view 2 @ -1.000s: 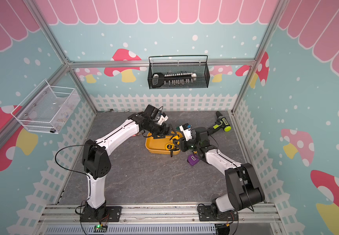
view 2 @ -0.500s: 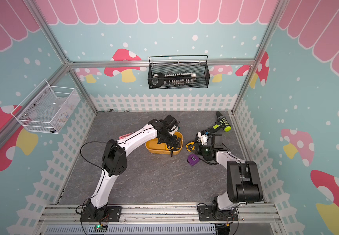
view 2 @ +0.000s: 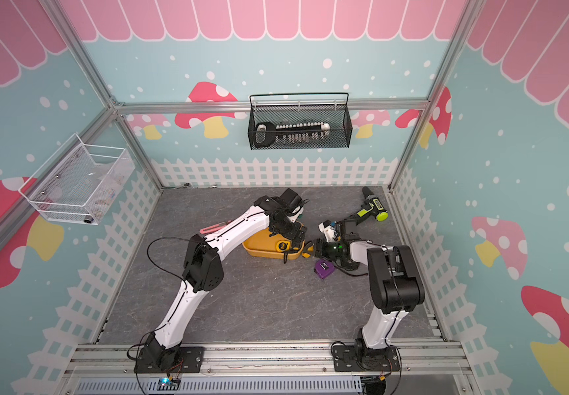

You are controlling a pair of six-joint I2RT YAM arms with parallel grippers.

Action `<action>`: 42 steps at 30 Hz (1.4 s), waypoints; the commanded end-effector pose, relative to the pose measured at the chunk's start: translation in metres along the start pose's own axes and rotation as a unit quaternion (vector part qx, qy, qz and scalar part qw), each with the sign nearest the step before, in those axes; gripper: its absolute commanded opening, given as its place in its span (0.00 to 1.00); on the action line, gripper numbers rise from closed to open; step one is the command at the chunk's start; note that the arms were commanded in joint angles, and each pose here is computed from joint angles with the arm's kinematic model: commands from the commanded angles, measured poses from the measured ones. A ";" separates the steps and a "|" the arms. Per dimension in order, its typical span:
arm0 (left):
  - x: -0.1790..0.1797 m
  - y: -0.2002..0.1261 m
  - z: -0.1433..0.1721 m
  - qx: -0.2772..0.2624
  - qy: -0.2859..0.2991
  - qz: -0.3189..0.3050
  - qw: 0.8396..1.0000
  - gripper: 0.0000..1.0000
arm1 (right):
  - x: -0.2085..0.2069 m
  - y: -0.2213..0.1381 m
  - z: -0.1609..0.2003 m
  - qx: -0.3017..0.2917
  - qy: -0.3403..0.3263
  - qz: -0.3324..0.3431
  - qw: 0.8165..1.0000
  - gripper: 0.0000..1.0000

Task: Take the tape measure out of the storage box
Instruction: Place the tape measure at the center of the board, then pick up the tape measure from the storage box.

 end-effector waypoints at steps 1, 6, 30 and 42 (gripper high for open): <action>-0.002 0.010 0.005 0.026 0.015 -0.007 1.000 0.97 | 0.007 -0.016 -0.001 -0.017 -0.013 0.052 0.998 0.72; -0.002 0.015 0.008 0.036 0.021 -0.010 0.999 0.95 | 0.019 -0.044 -0.003 -0.054 -0.032 0.070 0.996 0.75; 0.012 0.039 0.009 0.048 0.003 -0.034 0.998 0.43 | 0.021 -0.058 0.002 -0.062 -0.038 0.063 0.995 0.74; 0.039 -0.030 0.007 -0.032 -0.064 0.033 0.997 0.29 | 0.044 -0.054 0.007 -0.058 -0.118 -0.025 0.991 0.77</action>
Point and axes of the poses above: each gripper's point midway between its finger pads, its own y axis out along the fingers, its own x axis along the line the jaws close on, z = x × y, the point moved 10 cm from there along -y, back along the fingers, and after that the axes turned 15 degrees about y, right-handed, at the moved point
